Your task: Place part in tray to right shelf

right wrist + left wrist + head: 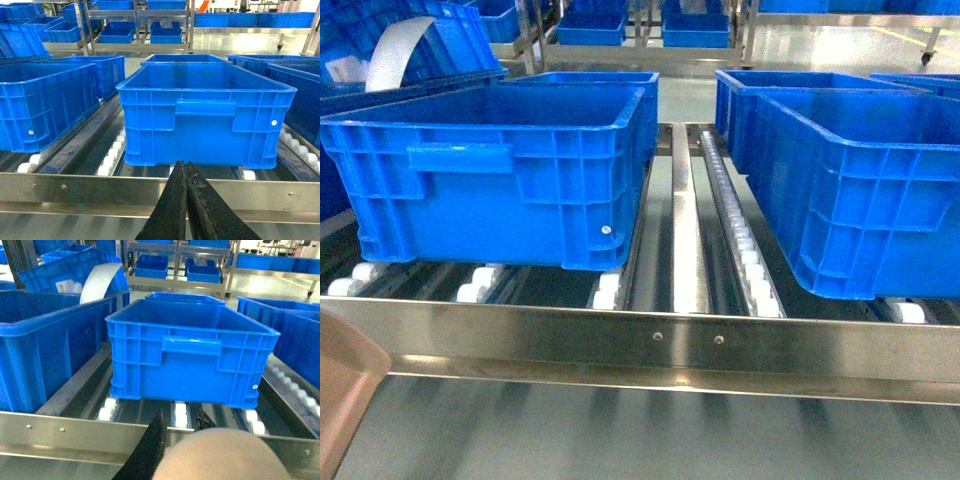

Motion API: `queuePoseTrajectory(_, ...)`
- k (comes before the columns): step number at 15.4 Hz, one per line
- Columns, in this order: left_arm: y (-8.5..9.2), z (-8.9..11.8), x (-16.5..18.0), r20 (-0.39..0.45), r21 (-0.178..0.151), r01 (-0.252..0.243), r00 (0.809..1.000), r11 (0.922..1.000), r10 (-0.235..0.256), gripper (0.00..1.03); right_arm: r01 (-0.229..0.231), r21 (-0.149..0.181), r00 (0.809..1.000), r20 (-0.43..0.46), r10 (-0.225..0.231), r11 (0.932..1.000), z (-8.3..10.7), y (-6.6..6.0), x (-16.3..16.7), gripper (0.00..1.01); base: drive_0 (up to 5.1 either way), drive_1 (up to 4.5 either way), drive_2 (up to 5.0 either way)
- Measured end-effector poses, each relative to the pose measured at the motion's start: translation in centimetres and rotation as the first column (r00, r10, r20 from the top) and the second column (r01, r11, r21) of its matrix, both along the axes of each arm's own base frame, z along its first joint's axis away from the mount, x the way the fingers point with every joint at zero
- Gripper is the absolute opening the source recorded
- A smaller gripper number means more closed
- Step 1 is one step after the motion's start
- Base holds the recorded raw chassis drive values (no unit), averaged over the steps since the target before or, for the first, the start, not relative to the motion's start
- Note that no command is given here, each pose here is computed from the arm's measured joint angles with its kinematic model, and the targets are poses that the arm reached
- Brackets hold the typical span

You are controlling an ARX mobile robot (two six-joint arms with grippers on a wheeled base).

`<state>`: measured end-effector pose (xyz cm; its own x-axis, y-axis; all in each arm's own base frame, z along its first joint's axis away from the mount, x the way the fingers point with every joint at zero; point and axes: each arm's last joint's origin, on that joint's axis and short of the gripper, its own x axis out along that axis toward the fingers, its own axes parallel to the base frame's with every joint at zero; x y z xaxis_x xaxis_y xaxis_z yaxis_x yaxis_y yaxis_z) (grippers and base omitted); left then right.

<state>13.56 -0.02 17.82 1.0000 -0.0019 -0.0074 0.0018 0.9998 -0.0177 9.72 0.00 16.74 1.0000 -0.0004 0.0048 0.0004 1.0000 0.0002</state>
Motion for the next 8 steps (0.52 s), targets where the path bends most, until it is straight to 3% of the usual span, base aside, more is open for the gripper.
queuePoseTrajectory(2,0.0,-0.7,-0.6,-0.022,0.0,0.0,1.0,1.0,0.0,0.13,0.0,0.0,1.0,0.0,0.0,1.0,0.0,0.0,0.0,0.02,0.0,0.0,0.0)
queuePoseTrajectory(8,0.0,-0.7,-1.8,0.017,0.0,-0.001,1.0,1.0,0.001,0.13,0.0,0.0,1.0,0.0,0.0,1.0,0.0,0.0,0.0,0.02,0.0,0.0,0.0)
